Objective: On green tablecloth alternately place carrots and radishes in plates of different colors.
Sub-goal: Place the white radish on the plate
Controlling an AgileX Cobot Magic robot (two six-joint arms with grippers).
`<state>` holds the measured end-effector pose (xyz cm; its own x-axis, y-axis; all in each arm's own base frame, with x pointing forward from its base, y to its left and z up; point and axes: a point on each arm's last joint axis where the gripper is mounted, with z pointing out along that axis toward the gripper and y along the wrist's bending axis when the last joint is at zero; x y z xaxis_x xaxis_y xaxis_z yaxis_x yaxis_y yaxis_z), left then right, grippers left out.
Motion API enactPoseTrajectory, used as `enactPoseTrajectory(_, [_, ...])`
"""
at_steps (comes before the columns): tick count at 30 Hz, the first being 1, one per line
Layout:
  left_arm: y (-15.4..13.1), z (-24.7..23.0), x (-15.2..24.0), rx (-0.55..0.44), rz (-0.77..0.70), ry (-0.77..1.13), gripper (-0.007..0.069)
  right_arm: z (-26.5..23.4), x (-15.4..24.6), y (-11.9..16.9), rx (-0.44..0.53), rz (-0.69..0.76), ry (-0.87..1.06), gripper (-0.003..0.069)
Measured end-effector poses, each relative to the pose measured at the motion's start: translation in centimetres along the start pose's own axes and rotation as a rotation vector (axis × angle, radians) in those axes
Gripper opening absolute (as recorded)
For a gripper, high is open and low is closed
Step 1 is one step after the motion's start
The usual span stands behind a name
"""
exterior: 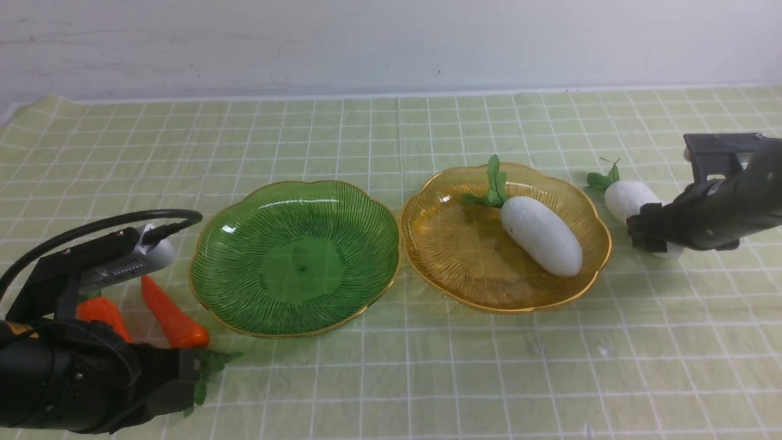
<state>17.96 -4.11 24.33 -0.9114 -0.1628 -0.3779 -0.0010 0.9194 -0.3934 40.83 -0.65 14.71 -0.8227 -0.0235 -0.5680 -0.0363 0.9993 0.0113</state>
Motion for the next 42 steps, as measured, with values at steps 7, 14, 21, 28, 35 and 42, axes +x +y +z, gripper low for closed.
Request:
enactPoseTrajectory(7, [0.0, 0.0, 0.2, 0.003, 0.000, 0.020, 0.0013, -3.2, -0.6, 0.4, -0.028, 0.025, 0.033, 0.0478])
enactPoseTrajectory(14, [0.0, 0.0, 0.2, 0.003, 0.000, 0.022, 0.0013, -10.9, -2.8, 2.6, -0.138, 0.097, -0.074, 0.0478])
enactPoseTrajectory(21, [0.0, 0.0, 0.2, 0.001, 0.002, 0.023, 0.0017, -10.3, -1.2, 10.0, -0.310, -0.130, 0.036, 0.0478])
enactPoseTrajectory(28, [0.0, 0.0, 0.2, 0.001, 0.002, 0.023, 0.0071, -7.4, 0.4, 13.3, -0.343, -0.209, 0.094, 0.0483])
enactPoseTrajectory(35, [0.0, 0.0, 0.2, 0.001, 0.002, 0.019, 0.0196, -7.2, 0.5, 13.4, -0.344, -0.202, 0.111, 0.0626])
enactPoseTrajectory(42, [-0.2, -0.7, -1.1, -0.024, 0.032, -0.062, 0.0353, -12.1, -1.9, 13.5, -0.381, -0.294, 0.155, 0.0583])
